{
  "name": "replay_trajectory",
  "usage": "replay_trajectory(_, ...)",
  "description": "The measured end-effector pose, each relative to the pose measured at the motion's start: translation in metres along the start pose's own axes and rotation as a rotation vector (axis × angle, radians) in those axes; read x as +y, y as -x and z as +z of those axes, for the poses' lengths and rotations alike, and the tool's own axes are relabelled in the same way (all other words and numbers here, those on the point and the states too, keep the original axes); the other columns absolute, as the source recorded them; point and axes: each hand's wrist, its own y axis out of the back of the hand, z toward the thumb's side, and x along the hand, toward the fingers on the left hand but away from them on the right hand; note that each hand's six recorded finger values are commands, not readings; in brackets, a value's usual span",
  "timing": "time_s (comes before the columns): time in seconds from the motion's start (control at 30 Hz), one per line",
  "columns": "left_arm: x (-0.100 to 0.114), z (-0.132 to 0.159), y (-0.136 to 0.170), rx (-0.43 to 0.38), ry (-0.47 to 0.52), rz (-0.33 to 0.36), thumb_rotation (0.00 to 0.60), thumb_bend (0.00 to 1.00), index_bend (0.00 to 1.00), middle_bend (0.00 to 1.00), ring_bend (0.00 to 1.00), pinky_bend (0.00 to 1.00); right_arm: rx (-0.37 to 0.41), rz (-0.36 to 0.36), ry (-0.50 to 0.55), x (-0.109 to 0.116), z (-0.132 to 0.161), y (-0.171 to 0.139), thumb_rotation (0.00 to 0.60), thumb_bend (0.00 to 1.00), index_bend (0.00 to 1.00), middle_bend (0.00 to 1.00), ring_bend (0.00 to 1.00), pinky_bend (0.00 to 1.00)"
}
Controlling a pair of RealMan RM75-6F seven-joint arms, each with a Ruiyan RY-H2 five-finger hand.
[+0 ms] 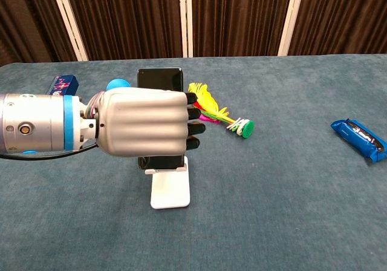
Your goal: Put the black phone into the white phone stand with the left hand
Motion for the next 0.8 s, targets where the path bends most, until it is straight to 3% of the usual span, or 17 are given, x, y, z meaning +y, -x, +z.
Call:
replay_trajectory(0.1,0.001,0.001,0.0,0.001,0.004,-0.001,0.6,0.0,0.23,0.05,0.19,0.3,0.001,0.001,0.0,0.0,0.0,0.0,0.6,0.0,0.0,0.0,0.0,0.0)
replay_trajectory(0.2,0.001,0.001,0.001,0.001,0.007,0.002,0.6,0.0,0.18,0.01,0.17,0.29,0.001,0.001,0.001,0.0,0.0,0.0,0.6,0.0,0.0,0.0,0.0,0.0)
replay_trajectory(0.6,0.005,-0.006,0.009,0.02,0.029,0.015,0.6,0.0,0.13,0.0,0.09,0.24,0.005,0.004,0.0,0.0,0.001,-0.001,0.6,0.0,0.0,0.0,0.0,0.0)
replay_trajectory(0.8,0.016,-0.021,0.017,0.083,0.094,0.045,0.6,0.0,0.11,0.0,0.07,0.2,0.005,0.004,0.001,0.001,0.001,-0.002,0.6,0.0,0.0,0.0,0.0,0.0)
